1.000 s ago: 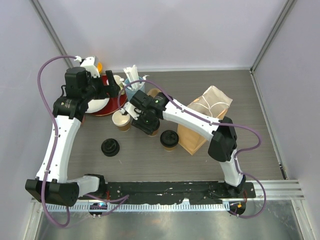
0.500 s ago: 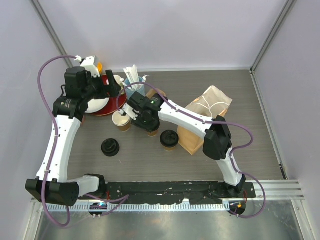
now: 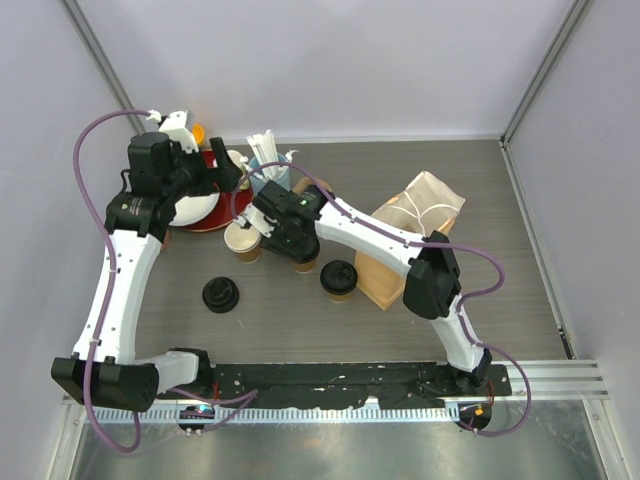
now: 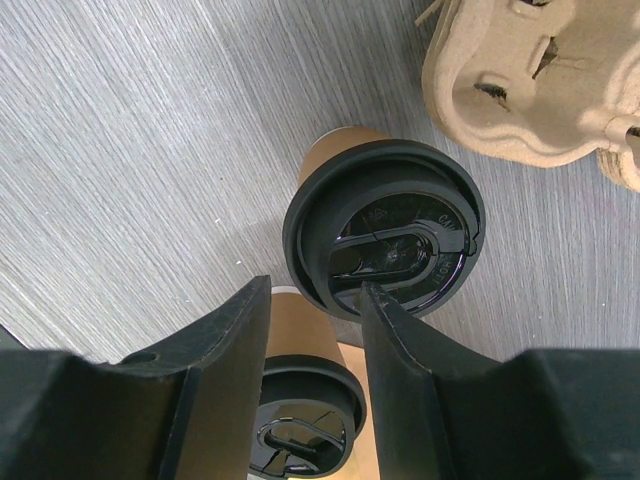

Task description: Pack the takeout coffee

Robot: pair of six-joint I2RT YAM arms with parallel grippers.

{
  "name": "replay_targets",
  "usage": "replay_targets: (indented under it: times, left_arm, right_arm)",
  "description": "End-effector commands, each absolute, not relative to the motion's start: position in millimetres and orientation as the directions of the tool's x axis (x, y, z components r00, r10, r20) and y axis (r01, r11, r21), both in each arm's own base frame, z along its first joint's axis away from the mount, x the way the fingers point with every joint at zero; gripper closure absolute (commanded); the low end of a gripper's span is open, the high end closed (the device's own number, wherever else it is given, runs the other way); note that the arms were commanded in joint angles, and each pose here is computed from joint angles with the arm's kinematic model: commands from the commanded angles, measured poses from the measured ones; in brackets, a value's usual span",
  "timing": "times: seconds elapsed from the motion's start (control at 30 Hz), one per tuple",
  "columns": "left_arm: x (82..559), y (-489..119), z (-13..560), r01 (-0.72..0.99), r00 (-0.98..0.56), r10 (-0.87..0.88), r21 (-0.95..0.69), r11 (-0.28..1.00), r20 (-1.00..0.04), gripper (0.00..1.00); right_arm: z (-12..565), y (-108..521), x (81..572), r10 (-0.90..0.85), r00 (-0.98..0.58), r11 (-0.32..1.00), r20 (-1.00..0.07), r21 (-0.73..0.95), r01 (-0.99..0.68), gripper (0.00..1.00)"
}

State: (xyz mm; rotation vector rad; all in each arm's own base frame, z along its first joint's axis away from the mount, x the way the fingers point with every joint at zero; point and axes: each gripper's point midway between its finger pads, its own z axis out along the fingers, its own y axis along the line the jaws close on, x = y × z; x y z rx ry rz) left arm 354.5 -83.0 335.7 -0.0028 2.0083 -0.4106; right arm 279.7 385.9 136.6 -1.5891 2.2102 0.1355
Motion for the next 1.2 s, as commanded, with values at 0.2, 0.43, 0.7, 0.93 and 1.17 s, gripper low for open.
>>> replay_targets:
  times: [0.2, 0.43, 0.7, 0.93, 1.17]
  left_arm:
    - [354, -92, 335, 0.216, -0.469, -0.178, -0.308, 0.926, -0.865, 0.01]
    - [355, -93, 336, 0.221, -0.467, -0.178, -0.31, 0.925, -0.866, 0.01]
    - [353, -94, 336, 0.225, -0.47, -0.179, -0.313, 0.923, -0.864, 0.01]
    - [353, -95, 337, 0.23, -0.471, -0.181, -0.319, 0.919, -0.863, 0.01]
    - [353, -95, 337, 0.233, -0.471, -0.183, -0.321, 0.918, -0.863, 0.01]
  right_arm:
    - [145, 404, 290, -0.859, -0.238, 0.337, -0.454, -0.152, -0.929, 0.62]
    - [137, 401, 286, -0.867, -0.24, 0.33, -0.437, -0.142, -0.933, 0.67]
    - [136, 399, 286, -0.873, -0.233, 0.32, -0.428, -0.143, -0.936, 0.76]
    - [129, 395, 283, -0.883, -0.233, 0.312, -0.407, -0.14, -0.94, 0.75]
    - [136, 396, 284, -0.878, -0.231, 0.315, -0.419, -0.142, -0.938, 0.85]
